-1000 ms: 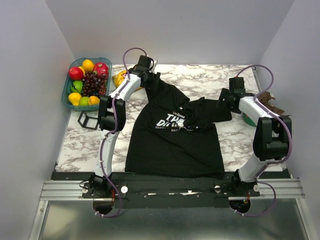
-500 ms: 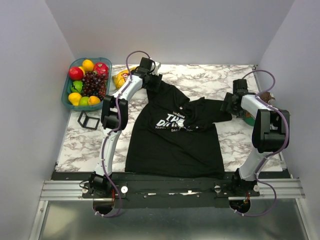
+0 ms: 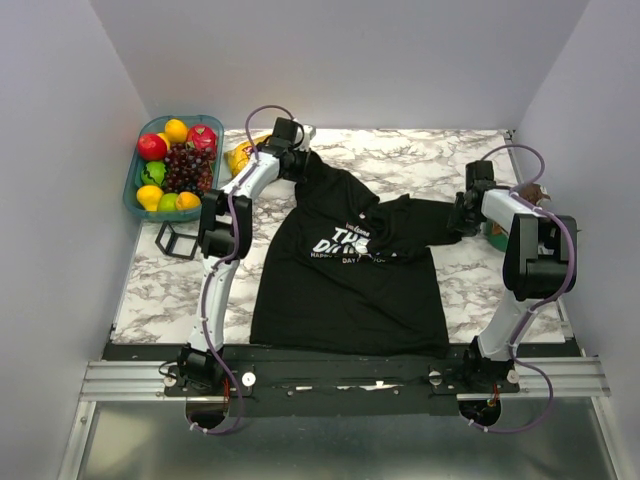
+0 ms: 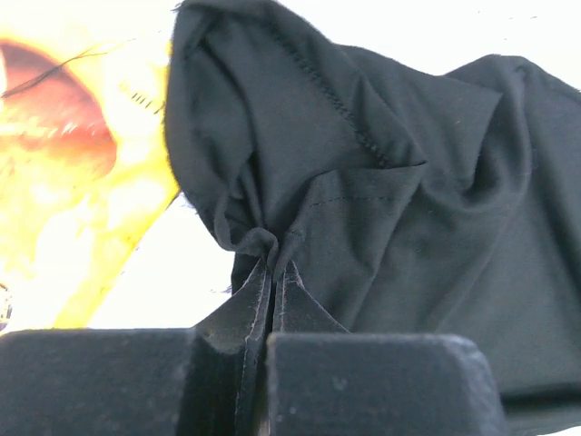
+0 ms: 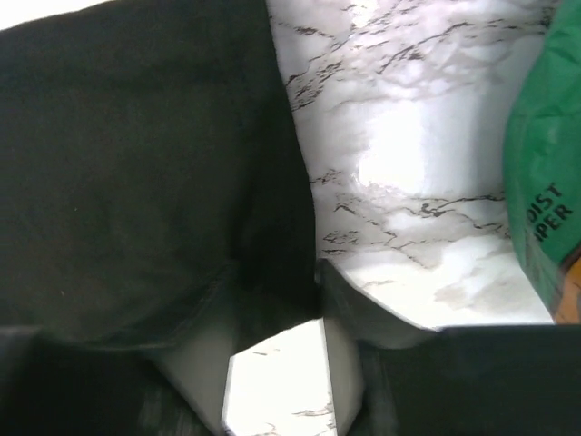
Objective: Pin the brooch onto the clothing
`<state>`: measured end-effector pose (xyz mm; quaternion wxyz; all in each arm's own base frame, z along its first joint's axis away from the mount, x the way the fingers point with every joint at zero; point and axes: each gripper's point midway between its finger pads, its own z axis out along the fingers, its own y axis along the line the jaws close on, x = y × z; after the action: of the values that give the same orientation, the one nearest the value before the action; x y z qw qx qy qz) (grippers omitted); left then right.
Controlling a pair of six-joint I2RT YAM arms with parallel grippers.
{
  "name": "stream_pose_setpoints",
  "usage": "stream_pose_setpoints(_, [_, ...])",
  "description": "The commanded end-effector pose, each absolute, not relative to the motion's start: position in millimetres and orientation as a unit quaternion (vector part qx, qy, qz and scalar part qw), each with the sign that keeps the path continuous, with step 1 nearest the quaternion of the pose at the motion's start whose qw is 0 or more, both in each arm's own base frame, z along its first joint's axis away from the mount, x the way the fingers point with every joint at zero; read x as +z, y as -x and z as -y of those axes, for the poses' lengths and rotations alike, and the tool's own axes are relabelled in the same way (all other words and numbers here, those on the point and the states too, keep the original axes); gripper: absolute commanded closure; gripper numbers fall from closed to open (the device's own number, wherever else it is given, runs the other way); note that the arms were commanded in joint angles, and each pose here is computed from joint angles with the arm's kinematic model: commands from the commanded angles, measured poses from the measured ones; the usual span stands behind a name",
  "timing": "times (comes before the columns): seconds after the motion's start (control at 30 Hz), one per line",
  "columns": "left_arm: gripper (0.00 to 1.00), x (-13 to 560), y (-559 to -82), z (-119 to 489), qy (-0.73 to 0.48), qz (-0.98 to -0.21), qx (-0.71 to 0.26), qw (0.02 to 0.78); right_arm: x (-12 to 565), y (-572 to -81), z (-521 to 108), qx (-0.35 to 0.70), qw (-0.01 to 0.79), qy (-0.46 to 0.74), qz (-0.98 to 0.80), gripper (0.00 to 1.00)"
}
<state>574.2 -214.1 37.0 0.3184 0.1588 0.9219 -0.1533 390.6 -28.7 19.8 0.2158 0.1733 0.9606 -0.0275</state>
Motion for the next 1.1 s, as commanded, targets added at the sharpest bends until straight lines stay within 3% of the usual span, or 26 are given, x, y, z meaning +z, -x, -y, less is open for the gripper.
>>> stream_pose_setpoints(0.0, [1.00,84,-583,192,-0.129,-0.907,-0.162,0.366,10,-391,22,0.002,0.193,-0.161,-0.968,0.74])
stream_pose_setpoints(0.1, [1.00,100,-588,169,-0.111,-0.904,-0.136,0.391,11,-391,27,-0.009,0.193,-0.164,-0.967,0.93])
stream_pose_setpoints(0.17, [1.00,108,-590,149,-0.094,-0.903,-0.119,0.401,18,-392,33,-0.014,0.199,-0.168,-0.965,0.99])
stream_pose_setpoints(0.63, [1.00,109,-571,39,0.009,-0.912,-0.057,0.406,58,-402,108,-0.080,0.233,-0.227,-0.942,0.99])
stream_pose_setpoints(1.07, [1.00,113,-561,18,0.015,-0.919,-0.010,0.395,66,-415,124,-0.109,0.239,-0.230,-0.937,0.99])
